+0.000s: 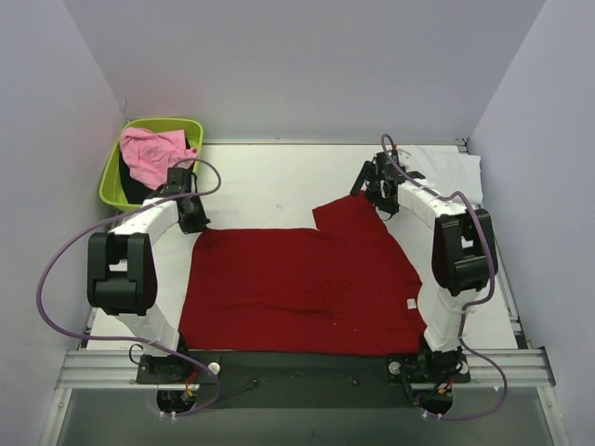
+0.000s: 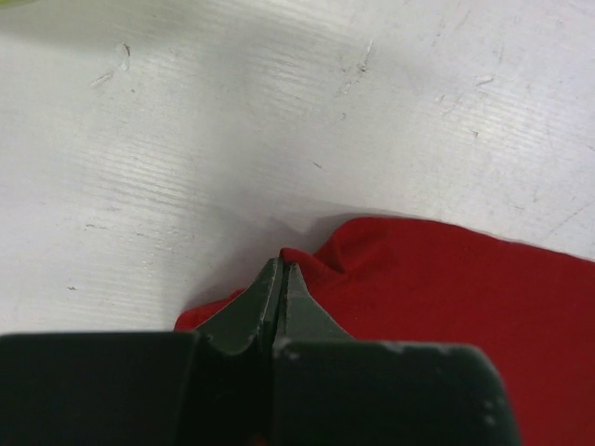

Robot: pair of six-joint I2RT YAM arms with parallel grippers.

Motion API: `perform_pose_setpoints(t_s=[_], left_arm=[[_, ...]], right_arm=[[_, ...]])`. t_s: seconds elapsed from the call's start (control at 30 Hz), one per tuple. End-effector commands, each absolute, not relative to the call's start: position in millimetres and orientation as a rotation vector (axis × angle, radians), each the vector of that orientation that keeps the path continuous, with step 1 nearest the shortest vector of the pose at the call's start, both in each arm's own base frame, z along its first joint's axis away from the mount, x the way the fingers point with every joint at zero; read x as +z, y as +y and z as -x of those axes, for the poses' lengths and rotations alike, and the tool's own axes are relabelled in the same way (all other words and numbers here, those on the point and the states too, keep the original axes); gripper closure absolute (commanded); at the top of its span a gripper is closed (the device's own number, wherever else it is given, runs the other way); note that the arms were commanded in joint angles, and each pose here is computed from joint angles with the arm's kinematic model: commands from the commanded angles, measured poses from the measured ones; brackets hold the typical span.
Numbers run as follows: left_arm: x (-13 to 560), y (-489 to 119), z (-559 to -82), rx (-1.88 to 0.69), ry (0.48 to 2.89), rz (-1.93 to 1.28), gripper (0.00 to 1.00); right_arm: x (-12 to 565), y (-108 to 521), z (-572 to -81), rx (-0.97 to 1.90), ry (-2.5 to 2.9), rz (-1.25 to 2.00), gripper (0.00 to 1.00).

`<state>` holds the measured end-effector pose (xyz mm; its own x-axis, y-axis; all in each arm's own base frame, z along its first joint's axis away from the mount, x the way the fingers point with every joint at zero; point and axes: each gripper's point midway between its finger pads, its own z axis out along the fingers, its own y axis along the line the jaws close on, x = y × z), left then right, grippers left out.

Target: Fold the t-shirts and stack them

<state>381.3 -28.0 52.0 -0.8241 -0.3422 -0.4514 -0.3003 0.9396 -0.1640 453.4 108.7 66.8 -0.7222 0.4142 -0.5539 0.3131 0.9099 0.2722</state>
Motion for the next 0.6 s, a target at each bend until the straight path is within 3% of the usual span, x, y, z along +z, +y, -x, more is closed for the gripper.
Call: perform_pose_setpoints(t_s=[0.0,0.57], left_arm=[[69,-36,-386,-0.195,2.558,0.465,1.0],[70,-42,-384,-0.208,2.564,0.46,1.0]], right_arm=[[67,93,-478,0.154,2.434,-0.533,0.15],[48,109,-535,0.235,2.492,-0.564,0.27]])
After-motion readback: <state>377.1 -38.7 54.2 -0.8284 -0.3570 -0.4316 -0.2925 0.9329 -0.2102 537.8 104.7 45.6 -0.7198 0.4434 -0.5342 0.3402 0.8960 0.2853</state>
